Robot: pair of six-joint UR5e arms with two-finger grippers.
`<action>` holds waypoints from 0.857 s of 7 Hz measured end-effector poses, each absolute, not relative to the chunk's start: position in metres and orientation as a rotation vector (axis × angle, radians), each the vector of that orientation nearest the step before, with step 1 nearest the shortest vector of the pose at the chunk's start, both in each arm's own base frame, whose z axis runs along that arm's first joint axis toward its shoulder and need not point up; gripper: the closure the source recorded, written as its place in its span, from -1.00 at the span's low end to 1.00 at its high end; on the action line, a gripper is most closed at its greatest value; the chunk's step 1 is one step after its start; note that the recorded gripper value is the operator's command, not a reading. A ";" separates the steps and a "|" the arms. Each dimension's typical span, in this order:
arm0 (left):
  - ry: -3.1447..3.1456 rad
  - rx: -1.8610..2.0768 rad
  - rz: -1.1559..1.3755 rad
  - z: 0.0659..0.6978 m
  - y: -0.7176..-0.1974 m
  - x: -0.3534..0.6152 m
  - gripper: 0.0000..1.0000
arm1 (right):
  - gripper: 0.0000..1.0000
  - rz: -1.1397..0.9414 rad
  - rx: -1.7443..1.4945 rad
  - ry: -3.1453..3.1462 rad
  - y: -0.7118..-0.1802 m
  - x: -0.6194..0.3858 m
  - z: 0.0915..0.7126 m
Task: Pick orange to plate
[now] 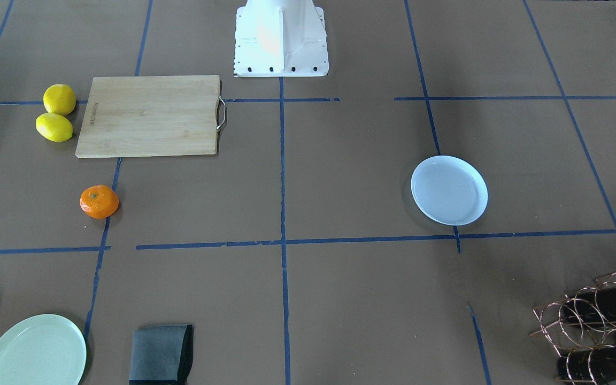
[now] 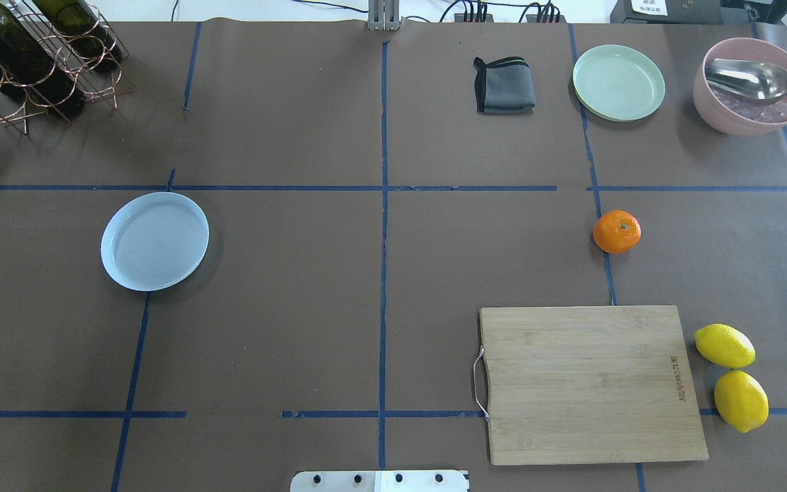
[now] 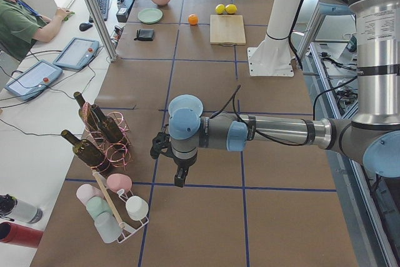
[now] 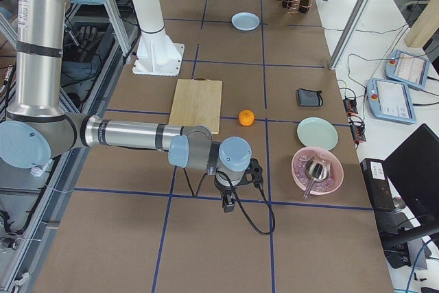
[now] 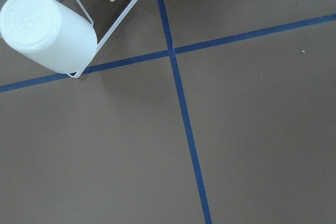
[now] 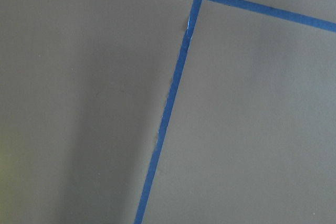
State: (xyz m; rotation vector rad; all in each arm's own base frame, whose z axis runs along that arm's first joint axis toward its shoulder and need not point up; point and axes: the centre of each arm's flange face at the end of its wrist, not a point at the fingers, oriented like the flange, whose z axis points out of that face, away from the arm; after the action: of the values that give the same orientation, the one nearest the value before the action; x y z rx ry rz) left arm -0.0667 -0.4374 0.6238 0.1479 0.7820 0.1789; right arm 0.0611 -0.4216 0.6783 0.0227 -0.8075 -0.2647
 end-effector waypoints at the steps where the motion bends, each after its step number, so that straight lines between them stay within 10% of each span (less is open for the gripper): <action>1: 0.772 0.146 0.182 0.625 -0.437 -0.066 -1.00 | -1.00 -0.265 0.022 -0.808 -0.421 0.061 0.679; 6: 0.728 0.171 0.202 0.618 -0.445 -0.066 -1.00 | -1.00 -0.290 0.070 -0.798 -0.424 0.061 0.676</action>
State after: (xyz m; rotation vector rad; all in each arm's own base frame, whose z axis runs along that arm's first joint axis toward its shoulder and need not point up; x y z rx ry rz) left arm -0.0659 -0.4451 0.6185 0.1713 0.7279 0.2025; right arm 0.0613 -0.4240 0.6755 0.0697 -0.7976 -0.2902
